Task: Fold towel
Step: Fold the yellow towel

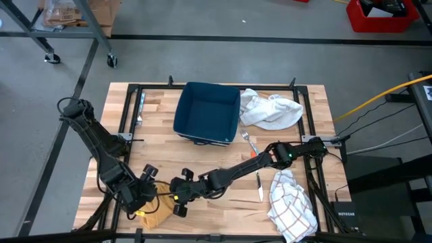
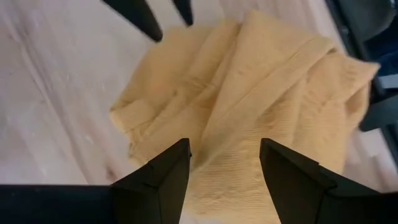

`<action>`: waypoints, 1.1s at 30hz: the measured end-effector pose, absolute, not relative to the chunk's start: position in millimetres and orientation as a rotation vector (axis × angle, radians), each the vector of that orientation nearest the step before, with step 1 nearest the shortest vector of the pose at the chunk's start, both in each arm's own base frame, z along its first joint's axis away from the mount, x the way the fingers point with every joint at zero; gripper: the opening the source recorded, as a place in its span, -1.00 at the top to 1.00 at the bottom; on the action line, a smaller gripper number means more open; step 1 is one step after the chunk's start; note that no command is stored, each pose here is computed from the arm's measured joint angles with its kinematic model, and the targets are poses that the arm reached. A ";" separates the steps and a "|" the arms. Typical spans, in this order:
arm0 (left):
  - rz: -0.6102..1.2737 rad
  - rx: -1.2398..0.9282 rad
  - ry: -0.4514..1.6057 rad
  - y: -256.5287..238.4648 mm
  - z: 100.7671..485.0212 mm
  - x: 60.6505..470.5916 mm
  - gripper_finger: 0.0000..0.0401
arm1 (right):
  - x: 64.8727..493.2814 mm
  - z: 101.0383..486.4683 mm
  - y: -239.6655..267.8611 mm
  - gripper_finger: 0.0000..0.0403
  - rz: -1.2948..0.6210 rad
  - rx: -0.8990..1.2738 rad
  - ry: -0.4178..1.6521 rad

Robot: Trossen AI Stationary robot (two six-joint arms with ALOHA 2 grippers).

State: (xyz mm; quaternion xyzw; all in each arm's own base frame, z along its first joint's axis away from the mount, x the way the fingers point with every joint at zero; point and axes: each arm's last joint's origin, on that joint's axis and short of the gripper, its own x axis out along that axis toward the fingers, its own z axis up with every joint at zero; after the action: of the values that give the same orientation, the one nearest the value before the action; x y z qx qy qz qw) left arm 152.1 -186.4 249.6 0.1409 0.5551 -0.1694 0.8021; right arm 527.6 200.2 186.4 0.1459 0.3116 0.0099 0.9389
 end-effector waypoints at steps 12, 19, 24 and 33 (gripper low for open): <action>-0.231 0.382 1.129 -180.6 232.8 153.0 0.51 | 527.0 186.4 202.6 0.50 0.080 0.317 0.657; -0.119 0.309 1.036 -183.7 253.9 158.6 0.95 | 527.1 186.9 203.5 0.50 0.122 0.281 0.658; -0.023 0.371 0.941 -180.9 291.4 161.3 0.98 | 527.1 187.0 203.6 0.50 0.141 0.254 0.657; 0.244 0.700 0.736 -146.5 387.1 146.6 0.99 | 521.5 192.8 218.4 0.50 0.424 0.330 0.728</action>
State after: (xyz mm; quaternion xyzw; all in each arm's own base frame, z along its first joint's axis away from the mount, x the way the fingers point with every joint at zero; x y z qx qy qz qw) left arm 146.6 -146.5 387.1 0.3342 0.3514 0.1166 0.8667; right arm 521.5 218.4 192.8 0.1594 0.3515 0.2050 0.8995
